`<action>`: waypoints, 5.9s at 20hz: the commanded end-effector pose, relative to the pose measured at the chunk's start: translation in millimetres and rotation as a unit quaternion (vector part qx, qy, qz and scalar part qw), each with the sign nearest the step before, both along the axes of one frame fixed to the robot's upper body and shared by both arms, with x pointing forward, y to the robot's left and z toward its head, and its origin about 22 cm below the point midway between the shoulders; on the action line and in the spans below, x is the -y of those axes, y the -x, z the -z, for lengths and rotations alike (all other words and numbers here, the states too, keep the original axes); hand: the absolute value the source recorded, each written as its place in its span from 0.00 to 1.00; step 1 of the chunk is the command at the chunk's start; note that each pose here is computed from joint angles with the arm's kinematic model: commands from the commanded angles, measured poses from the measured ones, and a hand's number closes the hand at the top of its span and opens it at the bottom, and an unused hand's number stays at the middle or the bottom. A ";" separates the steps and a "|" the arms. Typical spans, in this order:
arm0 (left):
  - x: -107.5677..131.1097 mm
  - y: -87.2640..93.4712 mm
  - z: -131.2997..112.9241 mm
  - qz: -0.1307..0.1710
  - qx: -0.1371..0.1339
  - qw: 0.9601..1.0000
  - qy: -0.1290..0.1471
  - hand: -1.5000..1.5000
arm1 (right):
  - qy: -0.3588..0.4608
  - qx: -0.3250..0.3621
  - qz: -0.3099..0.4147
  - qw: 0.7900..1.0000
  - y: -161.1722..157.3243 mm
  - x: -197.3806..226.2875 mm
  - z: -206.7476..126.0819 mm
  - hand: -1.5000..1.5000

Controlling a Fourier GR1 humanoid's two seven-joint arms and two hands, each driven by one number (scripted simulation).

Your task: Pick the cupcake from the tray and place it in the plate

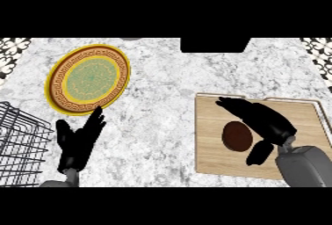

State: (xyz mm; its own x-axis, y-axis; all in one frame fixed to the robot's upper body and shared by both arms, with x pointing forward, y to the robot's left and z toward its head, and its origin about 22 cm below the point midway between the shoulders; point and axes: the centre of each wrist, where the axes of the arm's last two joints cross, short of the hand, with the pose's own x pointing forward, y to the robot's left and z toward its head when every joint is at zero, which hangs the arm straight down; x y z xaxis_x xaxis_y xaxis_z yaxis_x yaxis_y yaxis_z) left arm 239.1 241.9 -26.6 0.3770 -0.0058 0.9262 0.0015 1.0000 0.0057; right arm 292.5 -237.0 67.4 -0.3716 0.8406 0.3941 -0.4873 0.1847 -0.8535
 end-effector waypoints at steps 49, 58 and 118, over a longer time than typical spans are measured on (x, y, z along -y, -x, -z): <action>14.9 -3.3 1.4 0.042 0.010 0.999 -0.007 0.50 | -0.426 0.105 -0.146 0.886 -28.8 -245.8 -16.3 1.00; 29.7 -21.1 -7.7 0.069 0.023 0.997 -0.003 0.50 | -0.437 0.182 -0.062 0.879 -78.1 -238.2 -20.2 1.00; 36.7 -27.8 -14.6 0.072 0.037 0.997 -0.005 0.50 | -0.411 -0.092 -0.157 0.893 -163.1 -107.0 -14.0 0.00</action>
